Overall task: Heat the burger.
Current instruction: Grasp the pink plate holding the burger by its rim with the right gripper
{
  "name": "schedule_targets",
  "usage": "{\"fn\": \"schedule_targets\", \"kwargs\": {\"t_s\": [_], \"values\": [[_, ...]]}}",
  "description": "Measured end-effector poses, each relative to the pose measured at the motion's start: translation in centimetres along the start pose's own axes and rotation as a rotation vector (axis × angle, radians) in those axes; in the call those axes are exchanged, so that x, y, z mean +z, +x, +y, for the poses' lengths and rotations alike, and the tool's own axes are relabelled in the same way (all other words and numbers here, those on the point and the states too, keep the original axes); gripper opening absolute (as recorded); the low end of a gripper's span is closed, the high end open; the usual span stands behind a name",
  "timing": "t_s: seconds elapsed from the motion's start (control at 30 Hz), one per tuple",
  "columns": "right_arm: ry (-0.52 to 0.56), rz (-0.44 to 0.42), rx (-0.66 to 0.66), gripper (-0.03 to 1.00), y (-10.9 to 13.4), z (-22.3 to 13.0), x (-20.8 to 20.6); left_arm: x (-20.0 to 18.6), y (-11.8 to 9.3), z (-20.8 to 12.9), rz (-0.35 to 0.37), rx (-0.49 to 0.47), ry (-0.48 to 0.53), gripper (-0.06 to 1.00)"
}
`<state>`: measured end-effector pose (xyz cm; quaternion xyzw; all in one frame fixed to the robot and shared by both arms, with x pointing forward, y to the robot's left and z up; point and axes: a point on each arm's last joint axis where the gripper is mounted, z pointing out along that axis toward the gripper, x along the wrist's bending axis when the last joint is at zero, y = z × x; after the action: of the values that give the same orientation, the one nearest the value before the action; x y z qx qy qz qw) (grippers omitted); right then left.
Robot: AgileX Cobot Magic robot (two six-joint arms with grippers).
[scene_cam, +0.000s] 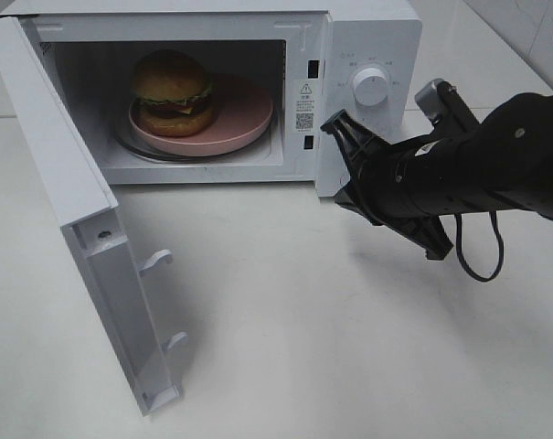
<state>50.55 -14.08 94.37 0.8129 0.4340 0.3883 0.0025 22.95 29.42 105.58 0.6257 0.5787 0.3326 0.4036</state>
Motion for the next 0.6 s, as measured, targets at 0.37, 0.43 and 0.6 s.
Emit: {"fn": "schedule_targets", "kwargs": {"t_s": [0.37, 0.43, 0.6], "values": [[0.258, -0.054, -0.402, 0.00, 0.6, 0.1, -1.6, 0.0, 0.0, 0.0, 0.000, 0.000, 0.000, 0.99], [0.298, -0.061, -0.494, 0.00, 1.3, 0.3, -1.8, 0.0, 0.0, 0.0, 0.000, 0.000, 0.000, 0.99], [0.366, -0.080, -0.741, 0.00, 2.8, 1.3, -2.7, 0.0, 0.0, 0.0, 0.000, 0.000, 0.000, 0.99]]}}
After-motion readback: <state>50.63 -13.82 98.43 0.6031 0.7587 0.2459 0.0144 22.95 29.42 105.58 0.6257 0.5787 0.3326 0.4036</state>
